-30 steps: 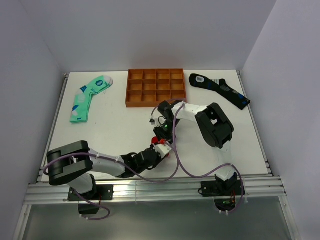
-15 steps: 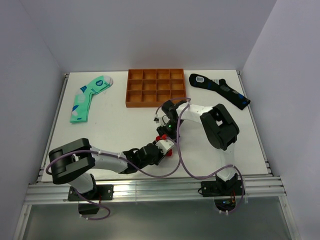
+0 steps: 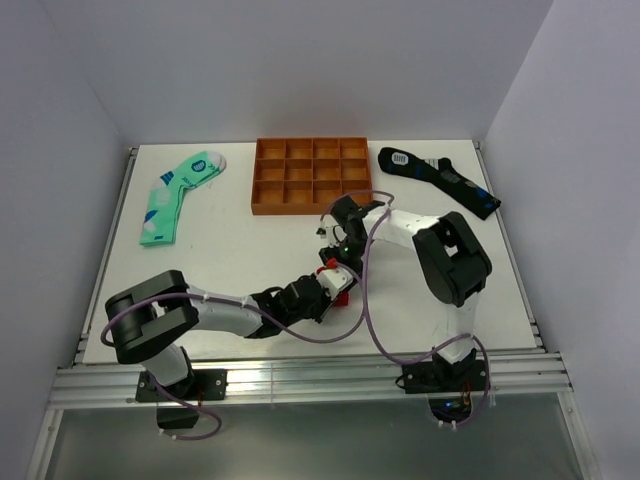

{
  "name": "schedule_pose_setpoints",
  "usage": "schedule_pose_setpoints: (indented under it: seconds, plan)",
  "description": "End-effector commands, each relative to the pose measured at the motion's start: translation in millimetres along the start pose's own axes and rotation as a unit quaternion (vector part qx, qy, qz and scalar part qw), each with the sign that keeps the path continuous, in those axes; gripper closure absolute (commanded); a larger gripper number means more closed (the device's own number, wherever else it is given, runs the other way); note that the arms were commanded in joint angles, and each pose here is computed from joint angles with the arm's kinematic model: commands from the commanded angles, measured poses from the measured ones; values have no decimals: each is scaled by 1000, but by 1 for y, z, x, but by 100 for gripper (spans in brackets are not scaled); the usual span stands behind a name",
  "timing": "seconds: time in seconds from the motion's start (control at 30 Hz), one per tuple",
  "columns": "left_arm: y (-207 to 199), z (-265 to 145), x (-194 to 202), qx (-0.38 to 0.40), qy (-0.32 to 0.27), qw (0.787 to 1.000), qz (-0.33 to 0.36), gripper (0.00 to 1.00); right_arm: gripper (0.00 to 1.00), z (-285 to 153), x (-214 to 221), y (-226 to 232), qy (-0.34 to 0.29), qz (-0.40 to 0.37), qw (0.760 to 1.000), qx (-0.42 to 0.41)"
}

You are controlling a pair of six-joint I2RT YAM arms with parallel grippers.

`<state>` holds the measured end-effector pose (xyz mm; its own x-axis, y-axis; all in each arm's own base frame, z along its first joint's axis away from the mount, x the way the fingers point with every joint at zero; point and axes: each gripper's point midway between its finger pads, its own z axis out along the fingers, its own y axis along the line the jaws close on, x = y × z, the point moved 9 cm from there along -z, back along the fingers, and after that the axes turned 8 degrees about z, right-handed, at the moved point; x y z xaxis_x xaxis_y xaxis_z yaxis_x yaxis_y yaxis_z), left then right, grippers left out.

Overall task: Roll the socks
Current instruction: Roll the sock at the center of the board.

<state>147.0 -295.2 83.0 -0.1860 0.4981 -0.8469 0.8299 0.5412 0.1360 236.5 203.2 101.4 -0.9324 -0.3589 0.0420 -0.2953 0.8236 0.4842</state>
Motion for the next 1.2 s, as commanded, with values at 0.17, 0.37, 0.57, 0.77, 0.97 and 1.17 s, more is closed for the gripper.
schedule_pose_setpoints:
  seconds: [0.17,0.37,0.57,0.77,0.97,1.17]
  plan:
    - [-22,-3,45,98,121,988,-3,100,48,-35,-33,25,-156,-52,984,-74]
    - [-22,-1,47,105,133,985,-12,100,46,-45,-36,26,-186,-46,978,-77]
    - [-20,4,48,109,157,981,-44,100,46,-58,-36,8,-235,11,971,-36]
    - [-21,4,45,115,171,975,-84,100,46,-68,-27,-3,-286,61,956,-6]
    - [-21,1,45,97,215,965,-115,100,46,-78,-14,-11,-322,99,941,11]
    - [-20,-6,47,74,272,946,-158,100,46,-79,0,-15,-343,115,932,5]
